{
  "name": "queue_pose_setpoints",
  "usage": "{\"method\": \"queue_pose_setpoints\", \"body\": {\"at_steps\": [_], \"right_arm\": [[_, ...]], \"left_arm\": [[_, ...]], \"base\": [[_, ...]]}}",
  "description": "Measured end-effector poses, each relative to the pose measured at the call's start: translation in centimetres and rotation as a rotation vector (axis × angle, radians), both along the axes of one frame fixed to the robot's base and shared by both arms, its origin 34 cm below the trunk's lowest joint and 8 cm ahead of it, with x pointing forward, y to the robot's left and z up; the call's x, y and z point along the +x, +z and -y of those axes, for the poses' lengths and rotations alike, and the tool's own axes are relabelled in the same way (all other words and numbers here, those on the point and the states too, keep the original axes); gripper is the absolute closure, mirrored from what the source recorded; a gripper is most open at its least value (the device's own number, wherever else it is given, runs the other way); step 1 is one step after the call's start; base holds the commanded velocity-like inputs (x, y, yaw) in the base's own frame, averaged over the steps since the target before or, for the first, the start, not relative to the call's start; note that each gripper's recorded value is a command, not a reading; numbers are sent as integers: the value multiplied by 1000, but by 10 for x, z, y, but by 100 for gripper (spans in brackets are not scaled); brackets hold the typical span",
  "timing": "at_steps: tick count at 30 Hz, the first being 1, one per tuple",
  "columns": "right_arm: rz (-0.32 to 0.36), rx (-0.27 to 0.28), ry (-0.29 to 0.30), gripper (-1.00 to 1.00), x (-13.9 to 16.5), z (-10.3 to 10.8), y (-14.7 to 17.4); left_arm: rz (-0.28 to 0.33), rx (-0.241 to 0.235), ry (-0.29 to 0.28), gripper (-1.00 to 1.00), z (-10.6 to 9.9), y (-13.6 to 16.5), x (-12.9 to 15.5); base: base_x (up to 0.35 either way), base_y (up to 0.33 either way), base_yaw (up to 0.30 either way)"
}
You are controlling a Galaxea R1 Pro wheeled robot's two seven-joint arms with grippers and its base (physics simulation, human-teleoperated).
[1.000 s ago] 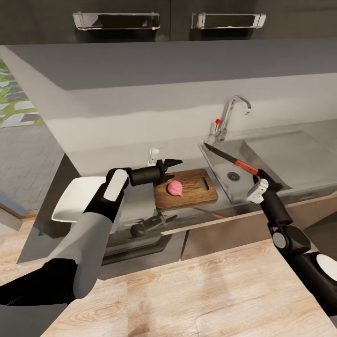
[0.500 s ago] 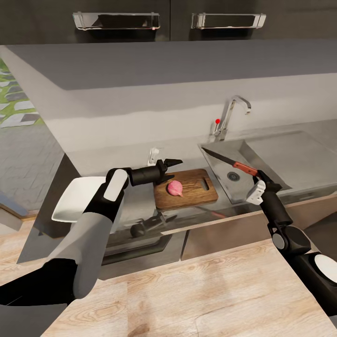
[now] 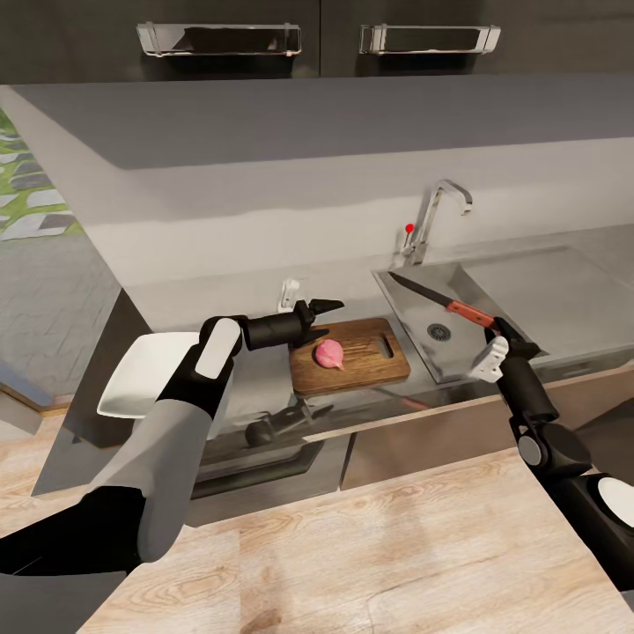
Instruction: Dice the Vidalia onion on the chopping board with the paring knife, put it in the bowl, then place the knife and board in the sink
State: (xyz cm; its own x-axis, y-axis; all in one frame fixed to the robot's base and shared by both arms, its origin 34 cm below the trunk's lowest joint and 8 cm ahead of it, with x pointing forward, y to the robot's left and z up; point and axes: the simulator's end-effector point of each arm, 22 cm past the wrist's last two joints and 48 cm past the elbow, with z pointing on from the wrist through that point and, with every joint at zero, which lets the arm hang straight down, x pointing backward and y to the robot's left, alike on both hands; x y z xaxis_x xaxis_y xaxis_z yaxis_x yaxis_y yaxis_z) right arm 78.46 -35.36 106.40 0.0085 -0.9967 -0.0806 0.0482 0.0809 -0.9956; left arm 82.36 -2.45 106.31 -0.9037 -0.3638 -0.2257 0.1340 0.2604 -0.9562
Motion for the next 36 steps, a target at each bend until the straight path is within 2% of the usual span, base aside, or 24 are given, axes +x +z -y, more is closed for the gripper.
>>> {"method": "queue_pose_setpoints", "body": {"at_steps": [6, 10, 36], "right_arm": [[-20, -6, 42, 100, -3, -20, -10], [-24, -9, 51, 100, -3, -24, -12], [-37, -10, 48, 100, -3, -24, -15]], "left_arm": [[5, -17, -5, -100, 1, 3, -1], [7, -22, -8, -100, 2, 4, -2], [8, -33, -9, -100, 2, 6, -2]], "base": [[0, 0, 0], [0, 0, 0], [0, 0, 0]]}}
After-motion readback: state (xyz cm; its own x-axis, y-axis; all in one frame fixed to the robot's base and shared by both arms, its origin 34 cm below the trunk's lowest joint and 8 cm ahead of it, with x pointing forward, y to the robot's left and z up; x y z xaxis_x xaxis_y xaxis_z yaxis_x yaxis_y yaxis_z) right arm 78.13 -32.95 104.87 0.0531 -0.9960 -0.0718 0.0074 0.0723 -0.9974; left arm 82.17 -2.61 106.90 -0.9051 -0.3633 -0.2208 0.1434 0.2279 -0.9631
